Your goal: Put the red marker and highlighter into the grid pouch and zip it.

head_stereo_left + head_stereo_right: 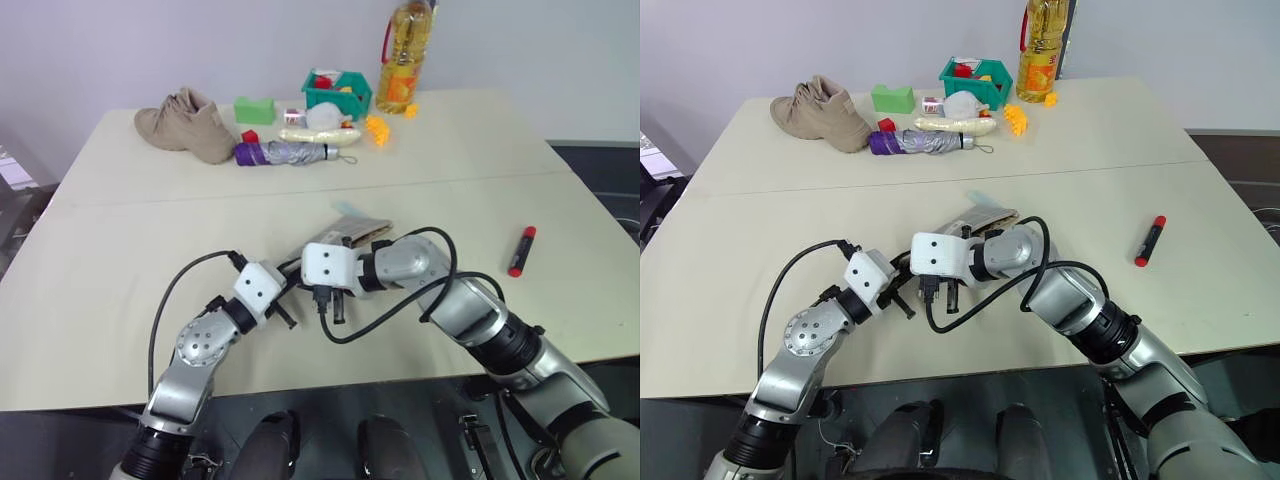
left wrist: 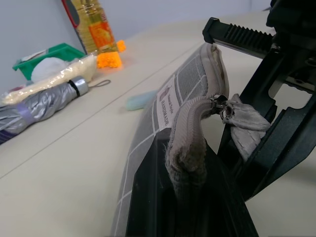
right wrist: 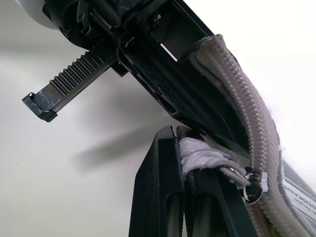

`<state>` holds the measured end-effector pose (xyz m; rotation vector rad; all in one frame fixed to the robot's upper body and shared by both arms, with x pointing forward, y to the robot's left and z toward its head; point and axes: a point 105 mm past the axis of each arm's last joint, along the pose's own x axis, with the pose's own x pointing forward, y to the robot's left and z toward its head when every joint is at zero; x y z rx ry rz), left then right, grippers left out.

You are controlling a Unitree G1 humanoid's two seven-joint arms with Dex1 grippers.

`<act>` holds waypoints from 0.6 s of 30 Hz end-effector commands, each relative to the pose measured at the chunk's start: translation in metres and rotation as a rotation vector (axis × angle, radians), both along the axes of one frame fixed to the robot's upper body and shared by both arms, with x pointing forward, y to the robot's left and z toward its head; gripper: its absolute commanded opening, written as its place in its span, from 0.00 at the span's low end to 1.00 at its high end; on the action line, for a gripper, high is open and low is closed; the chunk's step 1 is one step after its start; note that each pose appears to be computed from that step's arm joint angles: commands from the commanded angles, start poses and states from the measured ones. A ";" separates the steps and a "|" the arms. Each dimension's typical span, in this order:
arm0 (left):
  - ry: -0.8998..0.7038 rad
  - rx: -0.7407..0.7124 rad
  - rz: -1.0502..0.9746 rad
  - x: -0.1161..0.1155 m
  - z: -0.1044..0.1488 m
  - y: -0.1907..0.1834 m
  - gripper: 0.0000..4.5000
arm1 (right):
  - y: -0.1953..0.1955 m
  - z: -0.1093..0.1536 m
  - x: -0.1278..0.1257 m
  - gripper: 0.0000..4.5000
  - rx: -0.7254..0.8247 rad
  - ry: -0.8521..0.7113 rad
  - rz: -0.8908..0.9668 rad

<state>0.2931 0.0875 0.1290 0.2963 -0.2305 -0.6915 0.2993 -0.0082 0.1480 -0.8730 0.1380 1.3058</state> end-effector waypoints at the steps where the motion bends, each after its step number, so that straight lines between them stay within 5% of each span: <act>1: -0.056 -0.038 0.024 -0.004 0.018 0.007 0.00 | 0.006 0.033 -0.006 0.18 0.105 -0.072 0.062; 5: -0.094 -0.055 0.108 -0.002 0.027 0.027 0.00 | -0.011 0.047 -0.007 0.63 0.203 -0.041 0.041; 13: -0.138 0.042 0.223 0.007 0.028 0.062 0.00 | -0.079 0.032 0.055 0.63 0.277 0.019 -0.388; 18: -0.135 0.099 0.226 0.012 0.017 0.070 0.00 | -0.107 0.016 0.095 0.98 0.364 0.060 -0.663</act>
